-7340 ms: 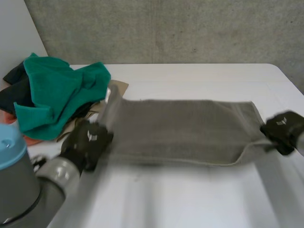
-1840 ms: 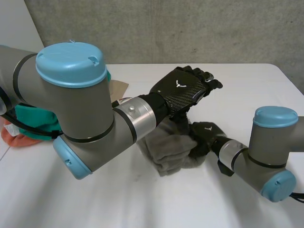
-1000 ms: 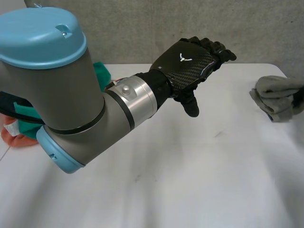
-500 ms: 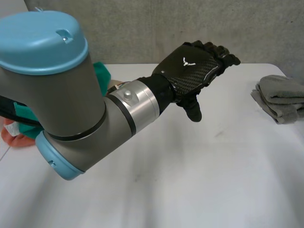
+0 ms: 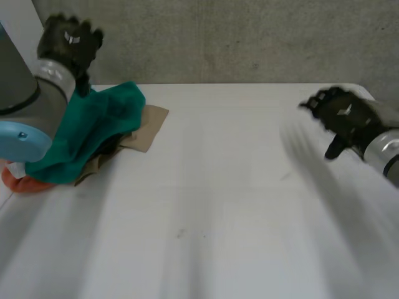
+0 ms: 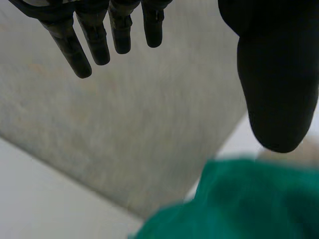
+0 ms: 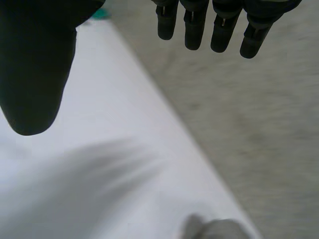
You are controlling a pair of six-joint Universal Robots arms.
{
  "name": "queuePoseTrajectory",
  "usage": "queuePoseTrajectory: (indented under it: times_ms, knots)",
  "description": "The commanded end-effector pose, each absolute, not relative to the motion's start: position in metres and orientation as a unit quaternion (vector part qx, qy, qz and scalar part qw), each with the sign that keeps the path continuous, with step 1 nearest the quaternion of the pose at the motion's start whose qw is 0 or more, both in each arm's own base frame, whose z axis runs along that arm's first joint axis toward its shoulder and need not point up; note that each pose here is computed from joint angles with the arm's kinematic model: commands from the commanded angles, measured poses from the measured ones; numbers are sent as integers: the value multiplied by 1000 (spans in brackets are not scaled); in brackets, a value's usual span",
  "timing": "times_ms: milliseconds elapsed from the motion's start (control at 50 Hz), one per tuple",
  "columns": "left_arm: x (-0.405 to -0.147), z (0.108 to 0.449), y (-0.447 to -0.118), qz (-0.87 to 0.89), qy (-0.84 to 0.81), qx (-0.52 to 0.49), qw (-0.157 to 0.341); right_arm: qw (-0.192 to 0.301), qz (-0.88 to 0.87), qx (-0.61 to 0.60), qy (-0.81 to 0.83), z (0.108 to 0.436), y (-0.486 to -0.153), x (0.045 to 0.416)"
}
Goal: Fold the laundry.
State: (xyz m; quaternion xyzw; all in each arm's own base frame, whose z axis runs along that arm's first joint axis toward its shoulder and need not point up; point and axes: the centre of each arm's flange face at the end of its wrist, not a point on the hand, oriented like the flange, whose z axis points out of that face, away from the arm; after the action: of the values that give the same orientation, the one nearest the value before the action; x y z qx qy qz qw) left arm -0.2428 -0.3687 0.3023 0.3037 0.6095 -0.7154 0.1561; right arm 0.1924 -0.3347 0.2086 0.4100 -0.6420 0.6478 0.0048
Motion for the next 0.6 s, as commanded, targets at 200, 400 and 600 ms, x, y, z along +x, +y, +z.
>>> queuePoseTrajectory:
  times_ms: [200,400,600]
  knots:
    - [-187,167,-477,-668,627,365,165,-1,584,457,-671,177,-304,197]
    - [-233,231,-447,-717,579,361,142,7,596,455,-662,186,-307,197]
    - [-304,368,-316,-813,510,273,-59,35,662,408,-628,246,-313,195]
